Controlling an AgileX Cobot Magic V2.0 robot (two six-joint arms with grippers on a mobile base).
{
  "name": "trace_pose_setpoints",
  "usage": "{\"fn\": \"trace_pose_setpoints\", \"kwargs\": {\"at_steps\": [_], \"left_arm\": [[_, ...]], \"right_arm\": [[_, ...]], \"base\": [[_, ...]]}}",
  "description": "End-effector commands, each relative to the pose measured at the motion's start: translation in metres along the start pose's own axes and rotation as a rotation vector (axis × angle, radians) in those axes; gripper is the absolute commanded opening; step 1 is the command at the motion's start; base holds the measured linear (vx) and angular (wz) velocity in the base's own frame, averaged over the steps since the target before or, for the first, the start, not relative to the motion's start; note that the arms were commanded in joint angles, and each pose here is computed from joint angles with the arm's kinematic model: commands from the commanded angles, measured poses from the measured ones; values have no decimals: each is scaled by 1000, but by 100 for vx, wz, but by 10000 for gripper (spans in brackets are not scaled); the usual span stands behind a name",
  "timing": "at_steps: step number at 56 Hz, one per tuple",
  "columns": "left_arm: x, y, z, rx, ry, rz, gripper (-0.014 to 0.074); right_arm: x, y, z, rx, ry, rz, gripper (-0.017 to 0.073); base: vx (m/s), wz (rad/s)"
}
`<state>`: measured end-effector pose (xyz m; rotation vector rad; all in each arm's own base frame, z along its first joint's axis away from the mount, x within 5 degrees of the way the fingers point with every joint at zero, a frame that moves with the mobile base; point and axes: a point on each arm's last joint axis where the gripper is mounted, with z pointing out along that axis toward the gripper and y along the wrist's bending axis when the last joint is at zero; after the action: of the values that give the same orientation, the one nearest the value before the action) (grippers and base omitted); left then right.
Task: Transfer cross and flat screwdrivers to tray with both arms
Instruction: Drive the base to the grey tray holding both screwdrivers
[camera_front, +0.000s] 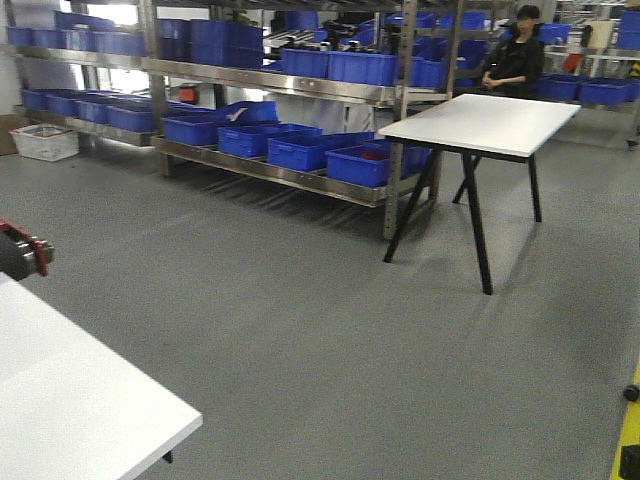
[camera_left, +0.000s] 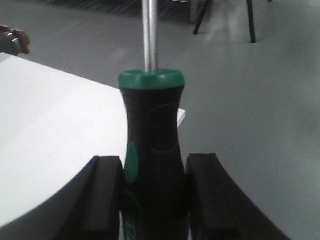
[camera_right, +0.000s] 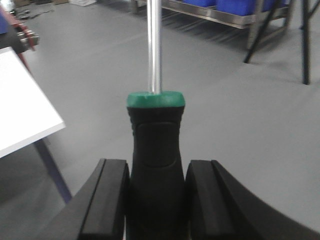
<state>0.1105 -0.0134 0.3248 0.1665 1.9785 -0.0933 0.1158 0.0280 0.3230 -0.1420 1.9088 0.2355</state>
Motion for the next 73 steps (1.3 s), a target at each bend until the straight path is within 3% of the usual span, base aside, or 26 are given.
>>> {"fn": "trace_pose_setpoints", "kwargs": {"at_steps": [1,34,73], "left_arm": [[-17,1,-5,-14,-122,-19,3],[-17,1,-6,-14,-122,-19,3],[-17,1,-6,-14,-122,-19,3]], "right_arm": [[-17,1,-5,1,-121,-14,-8],[-17,1,-5,1,-121,-14,-8],[-17,1,-5,1,-122,-14,-8]], "base": [[6,-54],[19,-42],[42,-21]]}}
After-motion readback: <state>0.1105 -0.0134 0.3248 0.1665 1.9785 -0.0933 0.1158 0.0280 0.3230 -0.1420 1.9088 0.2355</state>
